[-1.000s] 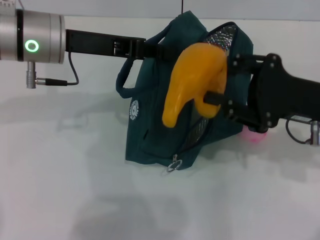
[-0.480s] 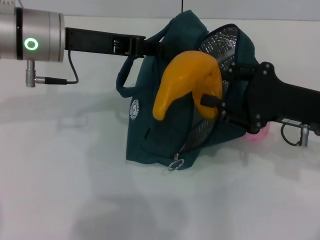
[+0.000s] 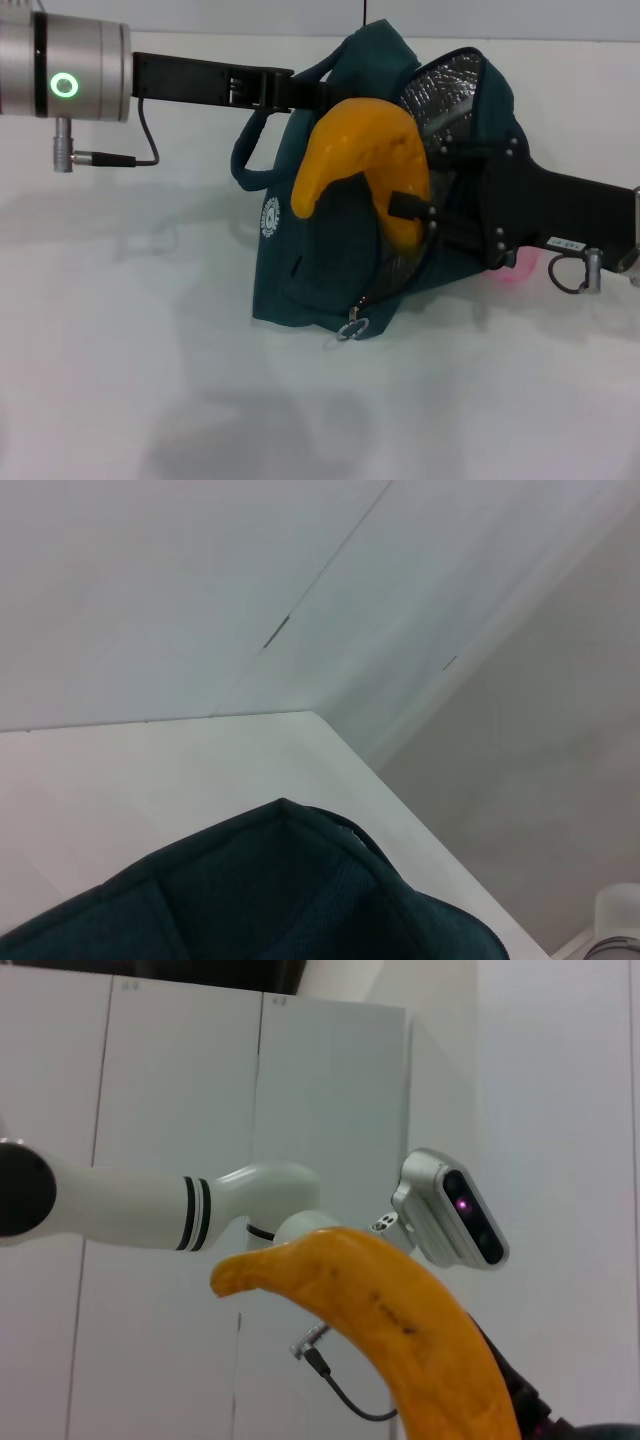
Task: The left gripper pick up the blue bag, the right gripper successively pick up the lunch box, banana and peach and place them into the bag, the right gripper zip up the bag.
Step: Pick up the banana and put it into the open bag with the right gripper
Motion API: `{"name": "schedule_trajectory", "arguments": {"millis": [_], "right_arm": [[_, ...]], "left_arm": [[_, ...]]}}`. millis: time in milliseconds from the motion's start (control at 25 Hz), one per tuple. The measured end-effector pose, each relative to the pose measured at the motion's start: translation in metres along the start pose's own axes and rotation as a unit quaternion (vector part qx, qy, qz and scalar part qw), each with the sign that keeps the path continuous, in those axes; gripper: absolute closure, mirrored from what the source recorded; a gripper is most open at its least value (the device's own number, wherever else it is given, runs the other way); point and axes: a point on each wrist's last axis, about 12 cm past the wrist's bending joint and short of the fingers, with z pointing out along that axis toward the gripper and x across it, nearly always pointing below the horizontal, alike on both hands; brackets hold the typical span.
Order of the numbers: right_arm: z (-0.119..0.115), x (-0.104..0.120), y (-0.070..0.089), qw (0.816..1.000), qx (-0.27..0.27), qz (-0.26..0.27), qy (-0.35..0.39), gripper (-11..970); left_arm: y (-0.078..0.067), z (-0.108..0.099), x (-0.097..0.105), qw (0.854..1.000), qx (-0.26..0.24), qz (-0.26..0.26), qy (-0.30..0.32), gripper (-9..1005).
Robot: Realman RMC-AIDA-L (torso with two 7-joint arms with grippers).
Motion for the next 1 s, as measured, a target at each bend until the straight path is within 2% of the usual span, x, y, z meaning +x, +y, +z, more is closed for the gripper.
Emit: {"name": "schedule_trajectory", "arguments": {"millis": [400,720,1000], "right_arm": [[-0.0010,0.0032,-0.0021,0.998,0.009,0.057,0.015,512],[-0.0031,0.0086,-0.0048,0.997,0.029,0.064,0.033,510],[-0.0027,0.0086,-0.0068,0.995,0.033,0.086,0.036,471]], "left_arm": [[-0.0004,-0.0006,0.0004,1.000,0.003,-0.004,0.003,942],[-0.0001,-0.0025,-0.0004,1.000,0.000,-0.005,0.003,943],[-0.0003,-0.0025,-0.0009,1.000,0.000,-0.006,0.003,943]]}}
